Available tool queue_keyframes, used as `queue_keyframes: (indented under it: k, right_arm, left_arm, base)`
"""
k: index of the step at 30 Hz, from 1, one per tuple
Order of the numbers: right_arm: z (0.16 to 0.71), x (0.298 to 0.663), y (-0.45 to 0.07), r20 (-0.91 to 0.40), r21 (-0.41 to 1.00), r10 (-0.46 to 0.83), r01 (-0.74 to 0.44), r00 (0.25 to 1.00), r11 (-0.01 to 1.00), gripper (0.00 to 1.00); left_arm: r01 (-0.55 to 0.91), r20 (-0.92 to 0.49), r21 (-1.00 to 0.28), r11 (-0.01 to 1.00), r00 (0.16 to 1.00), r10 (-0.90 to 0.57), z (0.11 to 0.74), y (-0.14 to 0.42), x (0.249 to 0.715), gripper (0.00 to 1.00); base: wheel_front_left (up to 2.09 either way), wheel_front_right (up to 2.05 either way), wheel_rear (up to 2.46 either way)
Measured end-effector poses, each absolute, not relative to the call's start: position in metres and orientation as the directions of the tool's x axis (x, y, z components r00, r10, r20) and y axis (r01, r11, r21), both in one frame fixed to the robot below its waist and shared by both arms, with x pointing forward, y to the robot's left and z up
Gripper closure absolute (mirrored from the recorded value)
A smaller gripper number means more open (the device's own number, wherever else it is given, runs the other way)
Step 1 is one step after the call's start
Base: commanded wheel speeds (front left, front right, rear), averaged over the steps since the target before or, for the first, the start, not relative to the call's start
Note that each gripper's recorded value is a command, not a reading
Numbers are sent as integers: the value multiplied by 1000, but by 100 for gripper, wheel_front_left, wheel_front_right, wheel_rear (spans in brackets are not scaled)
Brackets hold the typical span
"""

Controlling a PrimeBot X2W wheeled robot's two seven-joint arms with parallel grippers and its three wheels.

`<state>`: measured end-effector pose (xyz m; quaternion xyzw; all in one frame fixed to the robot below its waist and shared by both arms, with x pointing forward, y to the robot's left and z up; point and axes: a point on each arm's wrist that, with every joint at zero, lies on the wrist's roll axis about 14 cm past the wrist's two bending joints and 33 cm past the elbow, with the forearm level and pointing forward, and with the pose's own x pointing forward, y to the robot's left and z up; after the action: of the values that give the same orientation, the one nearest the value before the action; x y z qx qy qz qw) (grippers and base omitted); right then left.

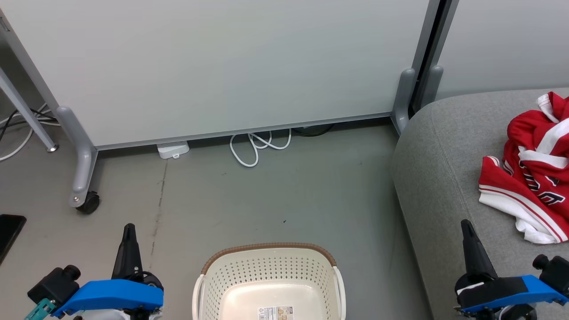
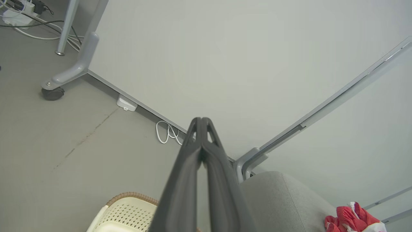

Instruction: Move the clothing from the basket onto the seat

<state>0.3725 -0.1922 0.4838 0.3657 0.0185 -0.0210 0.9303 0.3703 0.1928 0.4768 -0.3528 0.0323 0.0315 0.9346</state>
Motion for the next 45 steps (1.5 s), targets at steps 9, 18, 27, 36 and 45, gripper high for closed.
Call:
queue_keyframes:
  k: [9, 18, 27, 36, 45]
  right_arm:
    - [486, 375, -194, -55, 760, -29, 61, 998, 647, 100]
    - [486, 377, -196, -61, 823, -28, 66, 998, 564, 100]
    - [489, 379, -196, -59, 875, -26, 64, 998, 479, 100]
    - [490, 380, -197, -58, 915, -23, 63, 998, 398, 100]
    - [493, 382, -198, -52, 946, -18, 55, 998, 320, 100]
  left_arm:
    - [-94, -91, -742, 663, 995, 39, 478, 195, 372, 100]
    - [-97, -95, -811, 577, 995, 34, 478, 196, 374, 100]
    - [-92, -89, -866, 491, 996, 31, 482, 197, 376, 100]
    - [-88, -83, -909, 407, 996, 29, 485, 198, 378, 100]
    - [-80, -77, -942, 327, 997, 22, 487, 198, 380, 100]
  base:
    - [0, 0, 0]
    - [0, 0, 0]
    - [0, 0, 0]
    - [0, 0, 0]
    - [0, 0, 0]
